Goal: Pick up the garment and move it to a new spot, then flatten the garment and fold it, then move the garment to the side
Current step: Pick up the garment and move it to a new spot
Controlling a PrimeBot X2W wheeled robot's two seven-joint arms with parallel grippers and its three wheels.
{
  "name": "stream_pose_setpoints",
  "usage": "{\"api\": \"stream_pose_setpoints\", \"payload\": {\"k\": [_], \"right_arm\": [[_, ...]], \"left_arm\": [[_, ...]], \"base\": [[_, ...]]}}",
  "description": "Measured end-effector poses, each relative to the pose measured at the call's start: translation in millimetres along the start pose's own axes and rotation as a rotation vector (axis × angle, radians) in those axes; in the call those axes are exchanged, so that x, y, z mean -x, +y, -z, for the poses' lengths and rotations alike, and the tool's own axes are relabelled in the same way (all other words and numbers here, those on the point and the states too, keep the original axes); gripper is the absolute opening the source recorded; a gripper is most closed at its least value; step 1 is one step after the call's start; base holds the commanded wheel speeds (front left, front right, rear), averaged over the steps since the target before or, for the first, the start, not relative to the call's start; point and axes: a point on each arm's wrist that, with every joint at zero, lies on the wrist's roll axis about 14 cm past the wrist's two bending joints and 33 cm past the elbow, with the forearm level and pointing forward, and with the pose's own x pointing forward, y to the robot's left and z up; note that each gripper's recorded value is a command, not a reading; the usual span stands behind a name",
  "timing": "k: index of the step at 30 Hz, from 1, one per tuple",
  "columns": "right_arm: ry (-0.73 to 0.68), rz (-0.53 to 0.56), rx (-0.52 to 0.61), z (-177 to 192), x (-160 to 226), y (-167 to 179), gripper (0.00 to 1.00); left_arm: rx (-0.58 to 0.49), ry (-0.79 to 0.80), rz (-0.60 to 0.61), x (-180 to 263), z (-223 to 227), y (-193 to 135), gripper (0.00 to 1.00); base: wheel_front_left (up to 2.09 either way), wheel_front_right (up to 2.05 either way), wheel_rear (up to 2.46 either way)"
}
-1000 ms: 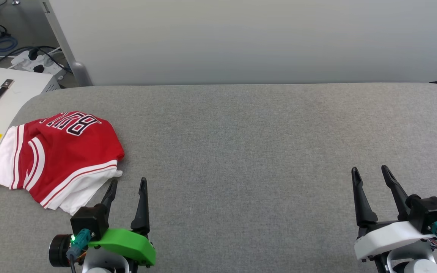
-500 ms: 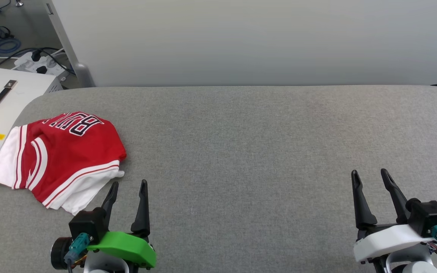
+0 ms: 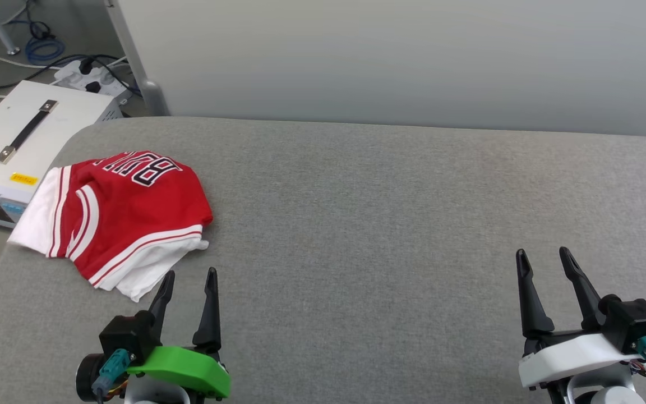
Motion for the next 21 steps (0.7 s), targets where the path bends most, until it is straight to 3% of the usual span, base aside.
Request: {"api": "stream_pose_setpoints", "payload": {"k": [21], "right_arm": [[0.040,-0.348,-0.081,22,-35,118,1.00]], "left_arm": [[-0.013,-0.073,-0.281,68,-22,81,1.00]], "base": [[0.00,0.00,0.00]]}}
